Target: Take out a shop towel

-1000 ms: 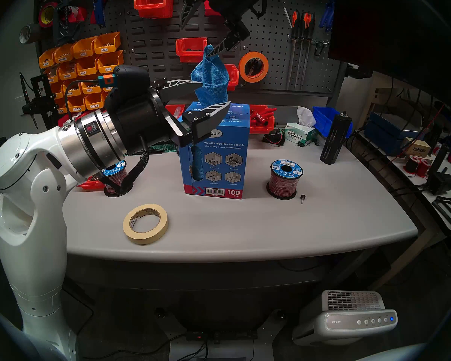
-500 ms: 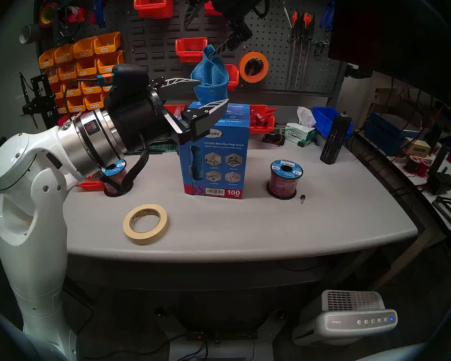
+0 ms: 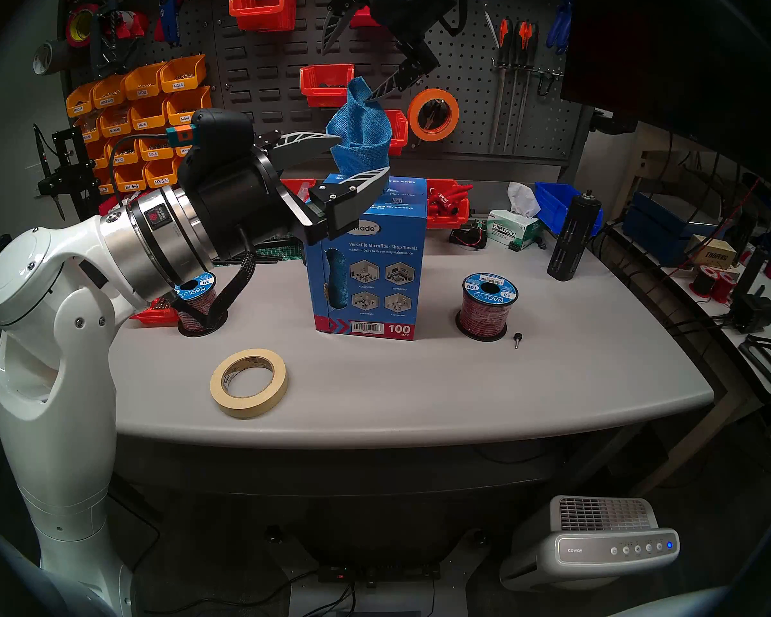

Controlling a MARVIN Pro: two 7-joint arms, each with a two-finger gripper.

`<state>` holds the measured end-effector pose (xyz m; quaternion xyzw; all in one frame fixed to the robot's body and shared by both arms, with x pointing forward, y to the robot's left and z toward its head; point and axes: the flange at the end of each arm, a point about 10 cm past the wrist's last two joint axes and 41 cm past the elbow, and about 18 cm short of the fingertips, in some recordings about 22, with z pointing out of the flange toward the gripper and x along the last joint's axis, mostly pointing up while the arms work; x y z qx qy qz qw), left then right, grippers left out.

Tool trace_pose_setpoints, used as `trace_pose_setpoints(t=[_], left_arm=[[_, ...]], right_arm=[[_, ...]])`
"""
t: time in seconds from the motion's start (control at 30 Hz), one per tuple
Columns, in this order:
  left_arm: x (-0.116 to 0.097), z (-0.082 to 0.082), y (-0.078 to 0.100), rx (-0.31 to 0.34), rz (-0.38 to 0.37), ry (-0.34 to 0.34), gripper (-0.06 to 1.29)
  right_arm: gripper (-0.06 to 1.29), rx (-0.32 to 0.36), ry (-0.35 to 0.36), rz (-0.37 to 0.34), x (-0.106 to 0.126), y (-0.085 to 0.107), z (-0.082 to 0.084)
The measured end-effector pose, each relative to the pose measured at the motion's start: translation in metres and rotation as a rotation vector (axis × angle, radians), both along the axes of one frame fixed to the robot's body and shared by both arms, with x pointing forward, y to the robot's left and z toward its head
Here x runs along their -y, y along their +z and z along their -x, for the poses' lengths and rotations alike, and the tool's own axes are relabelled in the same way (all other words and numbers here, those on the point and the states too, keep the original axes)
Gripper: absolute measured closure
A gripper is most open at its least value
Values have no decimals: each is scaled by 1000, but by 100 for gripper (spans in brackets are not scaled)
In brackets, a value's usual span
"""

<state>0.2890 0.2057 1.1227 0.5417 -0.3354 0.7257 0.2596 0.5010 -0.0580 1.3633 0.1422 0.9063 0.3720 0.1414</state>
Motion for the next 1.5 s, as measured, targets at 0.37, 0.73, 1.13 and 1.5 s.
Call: trace_pose_setpoints(t=[0.37,0.73,1.13,1.5], left_arm=[[-1,-1,0,2,4,11,-3],[-2,-1,0,2,9,24,-3],[-4,-3,-1,-1,14,37,-3],[-5,-4,-2,-6,18,50,-3]], right_arm=[[0,-17,11,5,-7,-9,-1],[0,-26,29,9,-18,-14,0],[0,-28,32,4,-21,-15,-2],[77,-27,29,-2,-20,-16,-5]])
